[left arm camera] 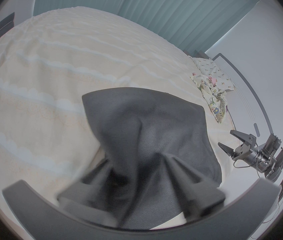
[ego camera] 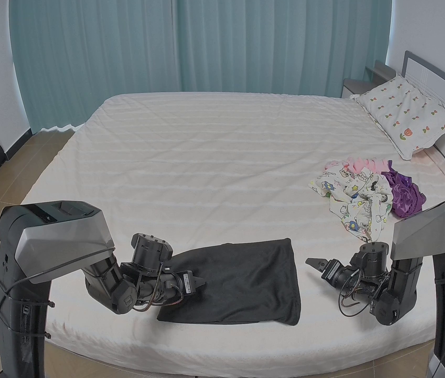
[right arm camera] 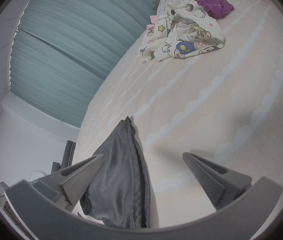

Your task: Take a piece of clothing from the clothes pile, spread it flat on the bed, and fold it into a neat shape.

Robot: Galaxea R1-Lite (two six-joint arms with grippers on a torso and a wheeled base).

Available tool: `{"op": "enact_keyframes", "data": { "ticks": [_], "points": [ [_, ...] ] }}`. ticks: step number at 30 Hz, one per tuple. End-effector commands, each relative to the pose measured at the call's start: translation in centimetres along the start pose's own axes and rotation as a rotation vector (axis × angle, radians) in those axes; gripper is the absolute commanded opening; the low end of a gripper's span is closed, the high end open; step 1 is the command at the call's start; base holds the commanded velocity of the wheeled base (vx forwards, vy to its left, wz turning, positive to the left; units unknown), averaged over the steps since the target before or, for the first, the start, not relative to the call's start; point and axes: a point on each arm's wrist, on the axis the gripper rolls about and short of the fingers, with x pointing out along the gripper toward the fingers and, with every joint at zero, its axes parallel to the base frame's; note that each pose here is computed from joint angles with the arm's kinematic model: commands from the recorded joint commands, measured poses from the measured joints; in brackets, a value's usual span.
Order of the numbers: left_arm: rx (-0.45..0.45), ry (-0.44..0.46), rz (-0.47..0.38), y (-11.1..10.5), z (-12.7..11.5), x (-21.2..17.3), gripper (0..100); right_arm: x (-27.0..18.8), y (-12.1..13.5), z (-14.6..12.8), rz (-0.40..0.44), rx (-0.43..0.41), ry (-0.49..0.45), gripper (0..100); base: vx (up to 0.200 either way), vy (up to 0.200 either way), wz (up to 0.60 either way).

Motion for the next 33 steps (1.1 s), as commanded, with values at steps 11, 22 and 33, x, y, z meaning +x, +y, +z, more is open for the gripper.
{"op": "enact_keyframes", "data": {
  "ticks": [11, 22, 33],
  "points": [
    [-0.010, 0.008, 0.029, 0.7, -0.3, -0.5, 0, -0.1, 0.0, -0.1, -0.001, -0.001, 0.002, 100, 0.000, 0.000, 0.00],
    [-0.030, -0.031, 0.040, 1.4, 1.0, -1.3, 0, -0.4, -0.1, -0.2, 0.014, -0.003, -0.006, 100, 0.000, 0.000, 0.00],
    [-0.029, -0.039, 0.065, 1.6, 0.9, -1.3, 0, -0.4, 0.0, -0.2, 0.017, -0.003, -0.005, 100, 0.000, 0.109, 0.00]
  ]
}}
